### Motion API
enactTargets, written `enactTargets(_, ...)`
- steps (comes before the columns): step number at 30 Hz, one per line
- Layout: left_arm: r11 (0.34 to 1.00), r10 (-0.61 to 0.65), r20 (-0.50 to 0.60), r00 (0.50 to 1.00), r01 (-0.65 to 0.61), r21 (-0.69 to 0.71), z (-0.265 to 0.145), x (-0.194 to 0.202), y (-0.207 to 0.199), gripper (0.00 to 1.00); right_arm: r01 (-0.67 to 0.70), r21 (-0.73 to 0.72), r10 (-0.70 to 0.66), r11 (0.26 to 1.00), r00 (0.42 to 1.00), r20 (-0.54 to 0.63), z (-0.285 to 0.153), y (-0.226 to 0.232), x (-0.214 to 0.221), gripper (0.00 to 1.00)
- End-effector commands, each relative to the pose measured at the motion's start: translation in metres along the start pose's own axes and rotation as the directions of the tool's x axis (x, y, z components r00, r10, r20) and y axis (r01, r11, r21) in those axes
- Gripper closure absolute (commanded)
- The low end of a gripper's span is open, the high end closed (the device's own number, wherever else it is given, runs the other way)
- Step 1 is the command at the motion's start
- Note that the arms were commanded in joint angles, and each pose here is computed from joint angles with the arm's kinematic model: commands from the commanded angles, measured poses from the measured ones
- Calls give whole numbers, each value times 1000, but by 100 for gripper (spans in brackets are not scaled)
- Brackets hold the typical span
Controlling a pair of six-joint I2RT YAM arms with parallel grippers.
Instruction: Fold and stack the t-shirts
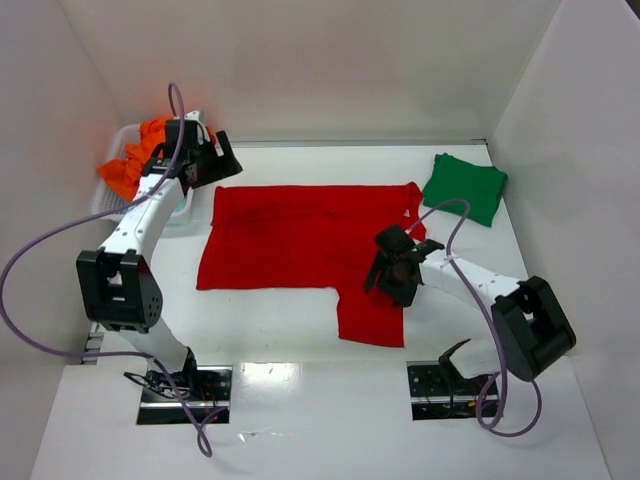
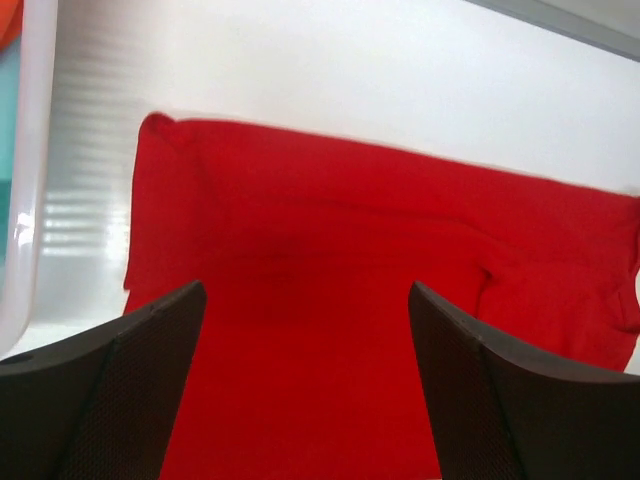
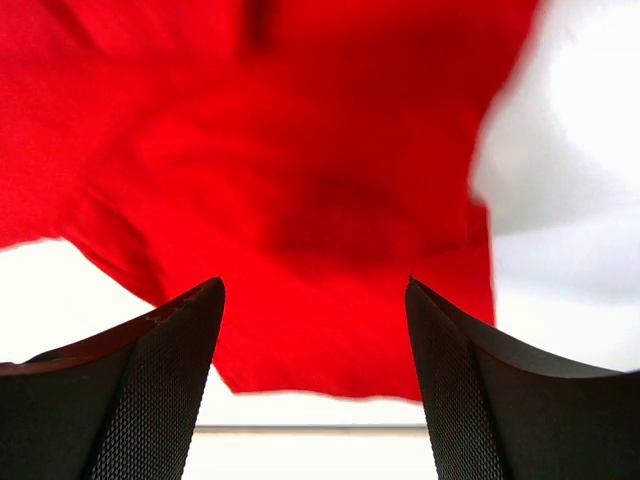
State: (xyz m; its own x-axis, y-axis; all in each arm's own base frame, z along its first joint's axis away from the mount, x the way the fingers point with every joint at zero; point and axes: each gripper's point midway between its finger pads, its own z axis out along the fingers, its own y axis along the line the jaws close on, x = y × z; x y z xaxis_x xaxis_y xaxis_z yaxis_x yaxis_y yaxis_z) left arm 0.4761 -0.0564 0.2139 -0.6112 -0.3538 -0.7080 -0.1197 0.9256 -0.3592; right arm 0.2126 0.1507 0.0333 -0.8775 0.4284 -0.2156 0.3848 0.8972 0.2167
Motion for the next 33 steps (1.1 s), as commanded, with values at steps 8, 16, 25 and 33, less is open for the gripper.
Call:
enactTargets(8, 994, -69, -52, 996, 64, -93, -26, 54, 28, 10, -180, 67, 174, 981, 981, 87, -18, -34, 15, 20)
enactTargets(16, 978, -125, -31, 992, 118, -171, -51, 79, 52, 10, -157, 108, 151, 982, 987, 62, -10, -32, 17, 20)
enactTargets(25, 983, -147, -32, 989, 142, -112, -58, 82, 50, 9, -40, 236, 48, 971, 998, -27, 8, -32, 36, 25)
enactTargets(33, 956, -248, -23, 968, 241, -168, -64, 99, 65, 10, -47, 250, 54, 967, 998, -22, 12, -33, 36, 64)
